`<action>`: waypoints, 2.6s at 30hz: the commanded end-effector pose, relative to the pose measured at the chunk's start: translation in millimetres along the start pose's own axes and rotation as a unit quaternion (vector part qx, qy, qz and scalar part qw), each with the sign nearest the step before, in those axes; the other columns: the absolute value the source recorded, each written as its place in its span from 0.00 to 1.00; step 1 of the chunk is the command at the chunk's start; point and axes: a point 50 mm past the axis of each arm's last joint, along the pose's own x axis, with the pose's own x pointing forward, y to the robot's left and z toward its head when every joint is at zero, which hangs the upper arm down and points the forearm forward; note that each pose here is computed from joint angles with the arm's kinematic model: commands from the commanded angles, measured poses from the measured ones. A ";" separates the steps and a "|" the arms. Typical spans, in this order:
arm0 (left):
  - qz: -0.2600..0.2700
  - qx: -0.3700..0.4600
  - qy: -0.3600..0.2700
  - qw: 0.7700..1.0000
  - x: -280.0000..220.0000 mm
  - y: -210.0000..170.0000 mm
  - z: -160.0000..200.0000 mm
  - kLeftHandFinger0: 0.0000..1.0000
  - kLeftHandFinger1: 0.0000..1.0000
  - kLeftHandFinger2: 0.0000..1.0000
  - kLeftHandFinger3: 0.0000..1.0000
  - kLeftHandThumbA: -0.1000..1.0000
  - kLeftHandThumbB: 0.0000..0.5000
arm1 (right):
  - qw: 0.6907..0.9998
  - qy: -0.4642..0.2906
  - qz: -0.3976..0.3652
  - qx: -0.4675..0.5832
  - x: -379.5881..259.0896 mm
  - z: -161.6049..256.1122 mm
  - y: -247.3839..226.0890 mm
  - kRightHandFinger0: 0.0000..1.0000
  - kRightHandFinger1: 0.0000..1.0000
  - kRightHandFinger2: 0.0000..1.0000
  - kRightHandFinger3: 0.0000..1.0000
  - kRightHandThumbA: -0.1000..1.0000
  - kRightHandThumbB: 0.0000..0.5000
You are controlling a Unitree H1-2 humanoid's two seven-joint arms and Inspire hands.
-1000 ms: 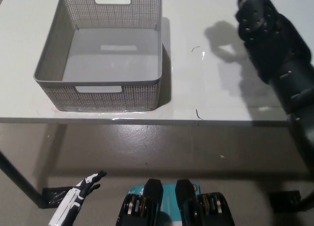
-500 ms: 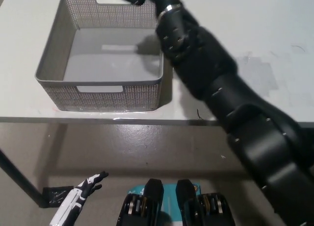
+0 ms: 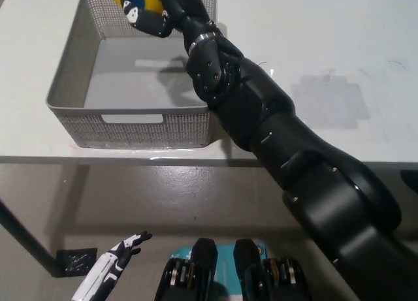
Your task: Use the right hand to pick up a yellow duck toy and place it into a container on the left hand side
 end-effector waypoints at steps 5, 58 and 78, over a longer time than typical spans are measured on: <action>-0.011 0.028 -0.021 0.999 0.9 8.8 10.9 1.00 1.00 1.00 1.00 1.00 0.64 | 0.997 0.005 0.071 -0.044 17.6 19.7 -23.9 1.00 1.00 1.00 1.00 0.69 0.92; 0.011 0.017 -0.034 0.999 13.0 19.1 8.9 1.00 1.00 1.00 1.00 1.00 0.57 | 0.925 -0.238 -0.272 0.114 -295.0 -22.1 -189.8 1.00 1.00 1.00 1.00 0.65 0.50; 0.066 -0.035 -0.049 0.996 10.9 28.1 6.4 1.00 1.00 1.00 1.00 1.00 0.57 | 0.906 0.046 -0.131 0.399 -407.9 -172.1 15.9 1.00 1.00 1.00 1.00 1.00 0.52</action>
